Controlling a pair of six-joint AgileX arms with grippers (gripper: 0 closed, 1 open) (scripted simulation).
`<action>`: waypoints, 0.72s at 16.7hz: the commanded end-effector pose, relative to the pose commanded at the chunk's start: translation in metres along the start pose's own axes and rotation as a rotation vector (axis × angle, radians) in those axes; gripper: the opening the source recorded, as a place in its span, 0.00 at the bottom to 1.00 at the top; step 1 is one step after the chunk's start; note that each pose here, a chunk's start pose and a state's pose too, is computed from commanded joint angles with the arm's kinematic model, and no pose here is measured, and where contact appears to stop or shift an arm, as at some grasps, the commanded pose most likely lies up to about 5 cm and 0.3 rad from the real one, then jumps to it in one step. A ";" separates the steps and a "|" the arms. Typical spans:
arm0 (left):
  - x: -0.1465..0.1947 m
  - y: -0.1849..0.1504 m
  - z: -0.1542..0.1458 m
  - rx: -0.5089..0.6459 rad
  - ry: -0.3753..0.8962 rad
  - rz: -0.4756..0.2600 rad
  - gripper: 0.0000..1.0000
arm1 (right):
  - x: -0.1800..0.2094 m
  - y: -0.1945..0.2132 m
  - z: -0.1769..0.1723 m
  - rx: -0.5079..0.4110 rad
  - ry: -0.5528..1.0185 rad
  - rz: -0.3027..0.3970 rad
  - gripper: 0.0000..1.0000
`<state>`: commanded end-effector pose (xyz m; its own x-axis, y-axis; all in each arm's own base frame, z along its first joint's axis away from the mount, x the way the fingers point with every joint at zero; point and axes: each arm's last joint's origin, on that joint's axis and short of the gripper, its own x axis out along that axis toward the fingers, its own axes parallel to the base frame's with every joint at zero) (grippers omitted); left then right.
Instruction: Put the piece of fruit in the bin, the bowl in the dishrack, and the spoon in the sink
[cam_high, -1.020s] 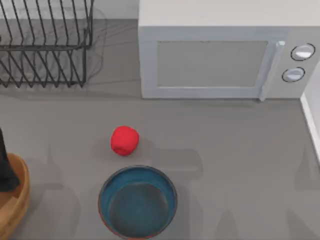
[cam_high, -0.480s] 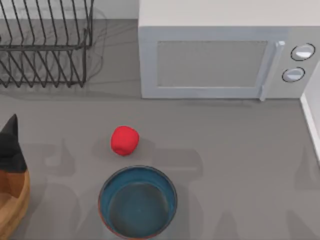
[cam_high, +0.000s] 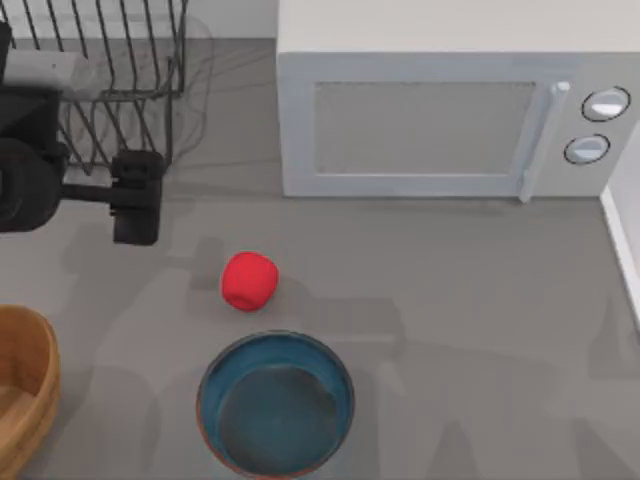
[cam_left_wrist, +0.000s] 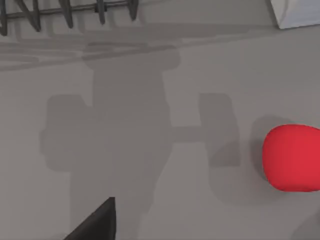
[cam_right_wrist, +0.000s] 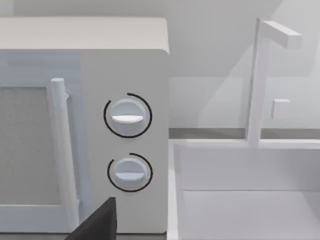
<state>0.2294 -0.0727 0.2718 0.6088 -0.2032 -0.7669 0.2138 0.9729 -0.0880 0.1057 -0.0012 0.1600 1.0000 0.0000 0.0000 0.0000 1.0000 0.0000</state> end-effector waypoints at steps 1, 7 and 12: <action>0.014 -0.008 0.013 0.009 0.082 -0.006 1.00 | 0.000 0.000 0.000 0.000 0.000 0.000 1.00; 0.117 -0.062 0.051 0.074 0.503 0.010 1.00 | 0.000 0.000 0.000 0.000 0.000 0.000 1.00; 0.169 -0.090 0.048 0.112 0.682 0.040 1.00 | 0.000 0.000 0.000 0.000 0.000 0.000 1.00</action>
<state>0.3498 -0.1999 0.1802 0.0095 -0.0167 -0.9998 0.3010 0.9535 -0.0131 0.1057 -0.0012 0.1600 1.0000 0.0000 0.0000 0.0000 1.0000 0.0000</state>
